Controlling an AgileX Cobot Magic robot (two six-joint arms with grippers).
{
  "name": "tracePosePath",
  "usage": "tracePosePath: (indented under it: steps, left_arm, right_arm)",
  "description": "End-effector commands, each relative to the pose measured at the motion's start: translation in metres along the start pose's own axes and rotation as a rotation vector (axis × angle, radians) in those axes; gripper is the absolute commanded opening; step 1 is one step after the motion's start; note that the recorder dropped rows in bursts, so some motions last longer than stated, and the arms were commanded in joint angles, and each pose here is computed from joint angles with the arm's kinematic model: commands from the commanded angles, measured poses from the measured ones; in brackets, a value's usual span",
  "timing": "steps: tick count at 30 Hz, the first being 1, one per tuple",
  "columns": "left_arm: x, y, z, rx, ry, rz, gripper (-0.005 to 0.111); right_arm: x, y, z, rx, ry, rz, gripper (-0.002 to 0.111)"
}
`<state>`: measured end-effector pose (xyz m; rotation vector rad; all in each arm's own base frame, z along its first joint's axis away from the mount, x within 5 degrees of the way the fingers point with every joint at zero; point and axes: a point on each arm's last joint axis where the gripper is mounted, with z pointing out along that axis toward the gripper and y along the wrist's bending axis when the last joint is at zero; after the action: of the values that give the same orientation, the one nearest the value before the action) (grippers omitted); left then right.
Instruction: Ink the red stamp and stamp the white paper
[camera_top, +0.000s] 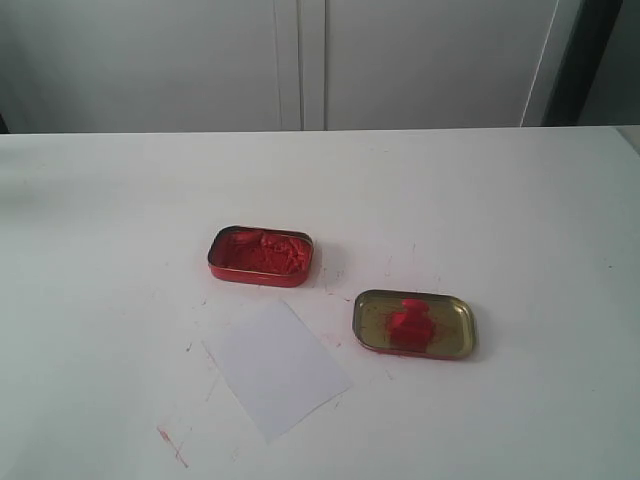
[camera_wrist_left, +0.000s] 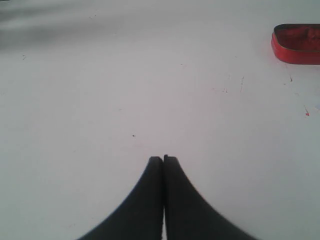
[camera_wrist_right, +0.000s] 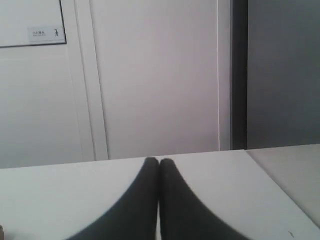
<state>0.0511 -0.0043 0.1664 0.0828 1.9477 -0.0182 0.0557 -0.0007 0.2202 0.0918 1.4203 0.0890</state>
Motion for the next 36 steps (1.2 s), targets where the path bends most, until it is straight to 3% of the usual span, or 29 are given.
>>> tracePosePath:
  steps: [1, 19, 36]
  left_arm:
    - [0.001, 0.000, 0.000, -0.001, -0.005, 0.002, 0.000]
    - [0.001, 0.000, 0.000, -0.001, -0.005, 0.002, 0.000]
    - [0.001, 0.000, 0.000, -0.001, -0.005, 0.002, 0.000]
  right_arm:
    - [-0.002, 0.000, 0.000, 0.003, -0.037, 0.024, 0.000]
    - [-0.002, 0.000, 0.000, 0.004, -0.033, -0.012, 0.000]
    - [-0.061, 0.008, 0.019, 0.002, 0.073, -0.025, 0.000]
